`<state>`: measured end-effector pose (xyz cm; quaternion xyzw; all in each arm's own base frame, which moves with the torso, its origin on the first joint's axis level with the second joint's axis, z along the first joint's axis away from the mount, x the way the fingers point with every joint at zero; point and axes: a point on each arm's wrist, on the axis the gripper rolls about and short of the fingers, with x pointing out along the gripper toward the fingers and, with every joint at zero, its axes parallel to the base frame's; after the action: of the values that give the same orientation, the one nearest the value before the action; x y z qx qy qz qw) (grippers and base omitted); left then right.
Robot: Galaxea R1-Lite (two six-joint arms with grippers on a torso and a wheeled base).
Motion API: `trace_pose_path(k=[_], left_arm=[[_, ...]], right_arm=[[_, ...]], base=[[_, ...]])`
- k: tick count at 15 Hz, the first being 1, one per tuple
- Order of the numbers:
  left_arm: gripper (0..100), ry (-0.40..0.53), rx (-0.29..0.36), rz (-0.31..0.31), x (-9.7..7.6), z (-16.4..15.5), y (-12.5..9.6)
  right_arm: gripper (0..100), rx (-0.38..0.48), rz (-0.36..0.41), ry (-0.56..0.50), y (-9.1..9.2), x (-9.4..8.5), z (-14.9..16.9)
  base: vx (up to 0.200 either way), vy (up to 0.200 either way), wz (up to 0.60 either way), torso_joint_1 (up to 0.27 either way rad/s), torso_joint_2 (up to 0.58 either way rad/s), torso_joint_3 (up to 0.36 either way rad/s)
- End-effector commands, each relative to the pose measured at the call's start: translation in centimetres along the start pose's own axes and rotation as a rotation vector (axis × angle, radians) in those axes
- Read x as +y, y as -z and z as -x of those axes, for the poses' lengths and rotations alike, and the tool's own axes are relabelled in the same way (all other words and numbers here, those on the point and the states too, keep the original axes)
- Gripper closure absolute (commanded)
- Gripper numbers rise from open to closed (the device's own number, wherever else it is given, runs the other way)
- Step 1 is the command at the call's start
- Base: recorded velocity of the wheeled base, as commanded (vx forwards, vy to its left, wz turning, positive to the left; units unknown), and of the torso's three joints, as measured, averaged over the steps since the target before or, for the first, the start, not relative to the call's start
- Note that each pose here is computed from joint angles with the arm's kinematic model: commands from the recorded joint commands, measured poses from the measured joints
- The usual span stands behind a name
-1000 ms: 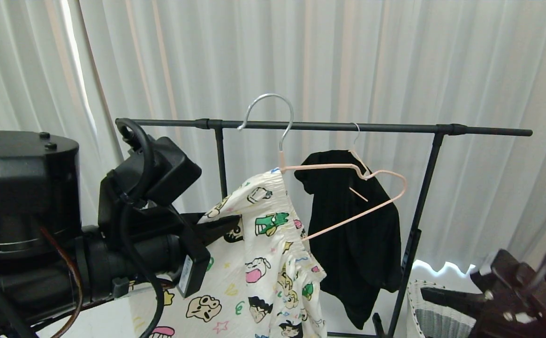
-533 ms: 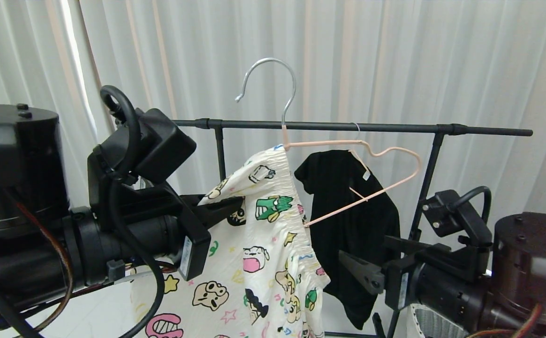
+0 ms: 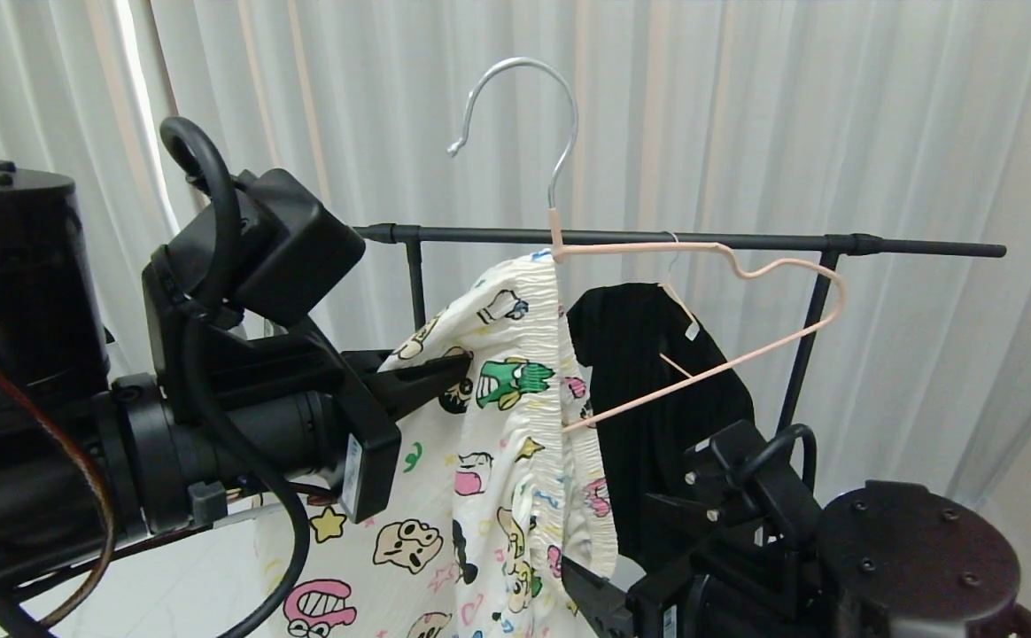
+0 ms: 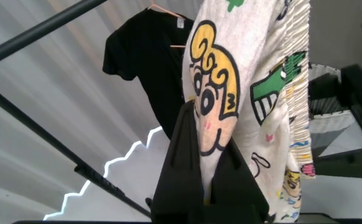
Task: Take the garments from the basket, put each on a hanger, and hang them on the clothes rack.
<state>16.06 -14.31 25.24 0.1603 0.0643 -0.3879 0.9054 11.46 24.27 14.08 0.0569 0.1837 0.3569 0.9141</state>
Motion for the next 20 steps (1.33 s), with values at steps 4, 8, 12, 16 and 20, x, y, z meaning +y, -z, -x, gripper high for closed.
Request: trace_pose_path(k=[4,8,12,16,20], left_arm=[[100,0.001,-0.043,-0.008,-0.1,0.1,-0.7],[100,-0.008,-0.047,-0.007,0.0,0.0,-0.6],[100,-0.03,-0.009,-0.001,0.2,0.0,0.9],[100,-0.11,-0.005,0.009,0.8,0.7,2.7],[100,-0.116,0.074,0.02,0.1,2.8,6.1]], right_arm=[[0,0.009,0.005,0.084,0.8,-0.4,-0.8],[100,-0.001,0.008,0.108,0.7,-0.6,-0.8],[100,-0.049,0.015,0.307,-0.6,-4.4,-1.6],[100,-0.099,0.015,0.448,-2.7,-8.7,-1.3],[100,-0.12,0.05,0.45,-4.6,-12.0,0.0]], base=[[0.0,0.0,0.0,0.0,0.0,0.0],[0.0,0.0,0.0,0.0,0.0,0.0],[0.0,0.0,0.0,0.0,0.0,0.0],[0.0,0.0,0.0,0.0,0.0,0.0],[0.0,0.0,0.0,0.0,0.0,0.0]])
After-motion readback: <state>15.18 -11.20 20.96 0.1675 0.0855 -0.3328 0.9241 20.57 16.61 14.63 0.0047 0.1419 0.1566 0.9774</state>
